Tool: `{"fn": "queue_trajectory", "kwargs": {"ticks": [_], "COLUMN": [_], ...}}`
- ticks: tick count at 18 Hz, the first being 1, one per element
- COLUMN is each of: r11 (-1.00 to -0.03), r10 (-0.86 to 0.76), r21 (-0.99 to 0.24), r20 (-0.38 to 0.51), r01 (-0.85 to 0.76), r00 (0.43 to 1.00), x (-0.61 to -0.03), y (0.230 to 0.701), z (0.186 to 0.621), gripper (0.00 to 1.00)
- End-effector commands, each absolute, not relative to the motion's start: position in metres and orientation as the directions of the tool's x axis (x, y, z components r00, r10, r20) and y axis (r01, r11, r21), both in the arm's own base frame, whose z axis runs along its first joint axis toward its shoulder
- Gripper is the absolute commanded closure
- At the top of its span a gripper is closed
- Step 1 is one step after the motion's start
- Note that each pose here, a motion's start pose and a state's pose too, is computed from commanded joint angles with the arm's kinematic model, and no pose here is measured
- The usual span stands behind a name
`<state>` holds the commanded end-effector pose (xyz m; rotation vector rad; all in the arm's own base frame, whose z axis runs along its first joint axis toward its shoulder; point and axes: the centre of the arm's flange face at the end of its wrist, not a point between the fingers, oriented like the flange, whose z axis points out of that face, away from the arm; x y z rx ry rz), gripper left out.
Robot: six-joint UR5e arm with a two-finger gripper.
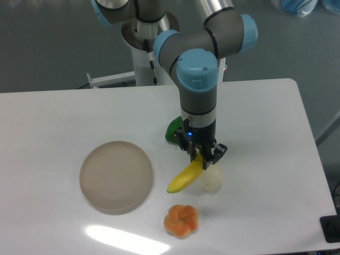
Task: Pick up the banana from the plate
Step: 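Lift the grasped banana up off the plate toward the pear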
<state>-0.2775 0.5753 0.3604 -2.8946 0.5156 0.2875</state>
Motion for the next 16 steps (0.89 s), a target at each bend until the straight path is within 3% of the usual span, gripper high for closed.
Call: {"fn": "queue_trajectory", "kwargs": {"ticks": [16], "r11": [-0.923], "r10": [-0.309], "r21": [-0.163], "r20": [-0.227], "r01": [-0.348], "r00": [0.924], "x": [-0.2843], "y": [0.573], "z": [0.3657], "gripper": [0.68]}}
